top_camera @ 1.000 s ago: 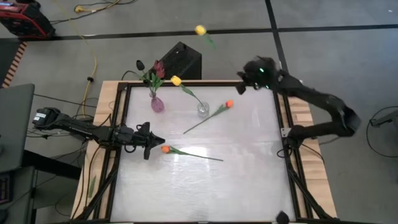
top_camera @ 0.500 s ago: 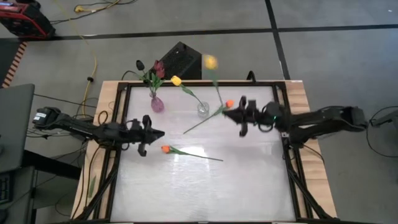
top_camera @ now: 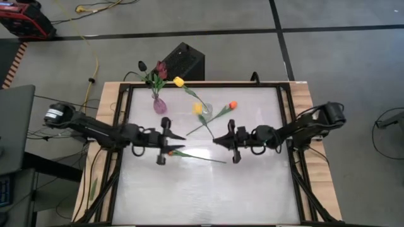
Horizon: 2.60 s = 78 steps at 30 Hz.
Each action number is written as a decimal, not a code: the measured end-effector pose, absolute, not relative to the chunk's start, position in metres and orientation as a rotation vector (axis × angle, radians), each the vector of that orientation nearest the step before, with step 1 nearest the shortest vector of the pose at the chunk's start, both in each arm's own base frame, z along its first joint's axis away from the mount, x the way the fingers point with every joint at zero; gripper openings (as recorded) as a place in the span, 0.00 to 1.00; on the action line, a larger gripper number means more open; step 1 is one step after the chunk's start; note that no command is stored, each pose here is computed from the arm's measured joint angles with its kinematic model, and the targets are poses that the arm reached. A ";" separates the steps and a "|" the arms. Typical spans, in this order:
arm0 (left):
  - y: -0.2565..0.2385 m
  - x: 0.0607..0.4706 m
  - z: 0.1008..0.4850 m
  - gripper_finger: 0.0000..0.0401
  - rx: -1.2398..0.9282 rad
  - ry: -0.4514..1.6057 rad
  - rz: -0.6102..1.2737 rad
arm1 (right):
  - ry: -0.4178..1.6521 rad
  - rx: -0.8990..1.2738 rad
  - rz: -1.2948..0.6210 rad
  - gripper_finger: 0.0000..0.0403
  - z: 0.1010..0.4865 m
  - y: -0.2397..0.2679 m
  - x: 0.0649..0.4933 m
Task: Sort flowers into vase by color
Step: Put the yellow flower into the transparent vase
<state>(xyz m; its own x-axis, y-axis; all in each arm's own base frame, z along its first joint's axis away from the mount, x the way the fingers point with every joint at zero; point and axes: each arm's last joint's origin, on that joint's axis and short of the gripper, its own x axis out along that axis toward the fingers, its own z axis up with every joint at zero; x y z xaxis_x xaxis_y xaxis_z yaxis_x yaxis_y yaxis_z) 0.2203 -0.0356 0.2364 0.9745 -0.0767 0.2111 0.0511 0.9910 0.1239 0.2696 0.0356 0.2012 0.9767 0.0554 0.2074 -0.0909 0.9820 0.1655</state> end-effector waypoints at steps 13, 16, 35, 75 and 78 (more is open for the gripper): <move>-0.053 0.301 0.250 0.64 0.144 -0.195 -0.134 | -0.134 0.093 0.146 0.05 0.183 0.061 0.285; -0.055 0.310 0.253 0.64 0.155 -0.203 -0.140 | -0.123 0.086 0.145 0.05 0.182 0.061 0.285; -0.054 0.315 0.254 0.02 0.177 -0.178 -0.092 | -0.129 0.061 0.145 0.14 0.182 0.061 0.285; -0.042 0.317 0.279 0.00 -0.029 0.307 0.028 | 0.003 -0.005 0.082 0.29 0.262 0.044 0.319; -0.044 0.317 0.280 0.04 -0.012 0.299 0.024 | 0.016 -0.007 0.081 0.09 0.261 0.042 0.319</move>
